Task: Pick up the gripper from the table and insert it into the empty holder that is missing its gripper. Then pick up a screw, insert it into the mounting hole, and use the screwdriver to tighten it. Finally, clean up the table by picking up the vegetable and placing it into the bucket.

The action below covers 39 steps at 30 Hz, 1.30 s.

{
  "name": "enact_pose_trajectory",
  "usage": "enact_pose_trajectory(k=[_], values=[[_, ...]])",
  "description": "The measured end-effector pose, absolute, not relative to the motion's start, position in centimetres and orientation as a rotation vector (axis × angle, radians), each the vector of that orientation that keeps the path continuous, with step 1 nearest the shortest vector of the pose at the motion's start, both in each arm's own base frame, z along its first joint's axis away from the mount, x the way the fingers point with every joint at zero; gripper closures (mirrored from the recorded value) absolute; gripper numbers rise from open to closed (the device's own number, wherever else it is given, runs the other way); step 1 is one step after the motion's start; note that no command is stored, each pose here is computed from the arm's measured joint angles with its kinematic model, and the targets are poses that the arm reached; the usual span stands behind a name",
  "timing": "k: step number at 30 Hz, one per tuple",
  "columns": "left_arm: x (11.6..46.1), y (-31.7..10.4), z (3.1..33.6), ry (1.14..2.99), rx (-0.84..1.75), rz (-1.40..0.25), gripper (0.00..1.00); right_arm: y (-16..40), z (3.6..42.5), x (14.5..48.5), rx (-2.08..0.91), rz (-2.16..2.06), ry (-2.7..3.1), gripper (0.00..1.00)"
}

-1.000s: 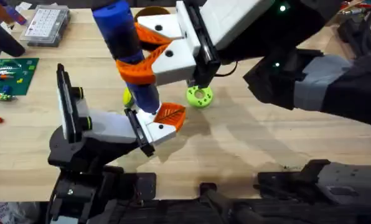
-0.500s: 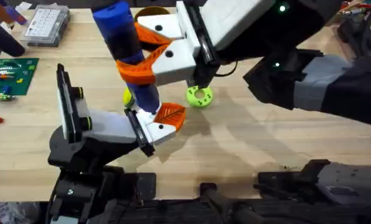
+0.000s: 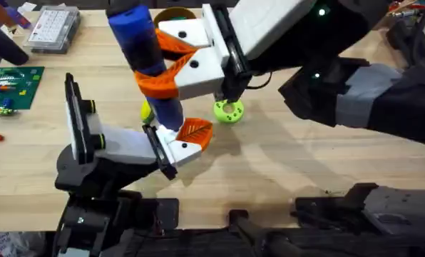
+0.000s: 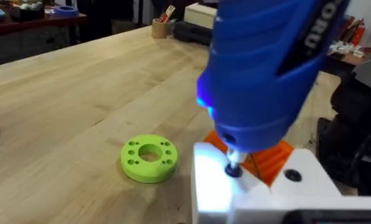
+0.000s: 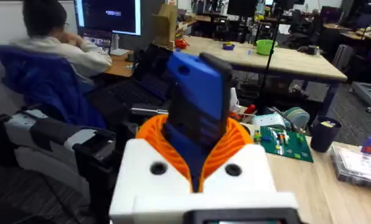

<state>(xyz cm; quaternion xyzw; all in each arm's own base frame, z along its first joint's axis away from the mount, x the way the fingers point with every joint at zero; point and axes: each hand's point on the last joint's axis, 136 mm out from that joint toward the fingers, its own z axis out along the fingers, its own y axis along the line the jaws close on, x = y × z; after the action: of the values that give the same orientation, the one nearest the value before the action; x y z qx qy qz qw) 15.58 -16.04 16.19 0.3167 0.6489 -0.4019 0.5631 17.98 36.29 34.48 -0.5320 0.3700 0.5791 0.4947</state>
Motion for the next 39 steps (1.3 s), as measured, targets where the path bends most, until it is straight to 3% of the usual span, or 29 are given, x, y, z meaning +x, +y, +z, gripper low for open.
enact_pose_trajectory(k=[20, 26, 35, 39], values=[[15.6, -16.0, 16.2, 1.527, 0.746, -0.946, 0.989, 36.3, 34.5, 17.9, -1.291, 1.401, 0.891, 0.958], [15.6, -16.0, 16.2, 1.528, 0.746, -0.946, 0.989, 36.1, 36.1, 17.7, -1.276, 1.417, 0.846, 0.960], [15.6, -16.0, 16.2, 1.528, 0.746, -0.946, 0.989, 36.1, 41.9, 19.3, -1.335, 1.422, 0.885, 0.958], [15.6, -16.0, 16.2, 1.528, 0.745, -0.946, 0.989, 35.2, 40.4, 21.6, -1.366, 1.404, 1.116, 0.958]])
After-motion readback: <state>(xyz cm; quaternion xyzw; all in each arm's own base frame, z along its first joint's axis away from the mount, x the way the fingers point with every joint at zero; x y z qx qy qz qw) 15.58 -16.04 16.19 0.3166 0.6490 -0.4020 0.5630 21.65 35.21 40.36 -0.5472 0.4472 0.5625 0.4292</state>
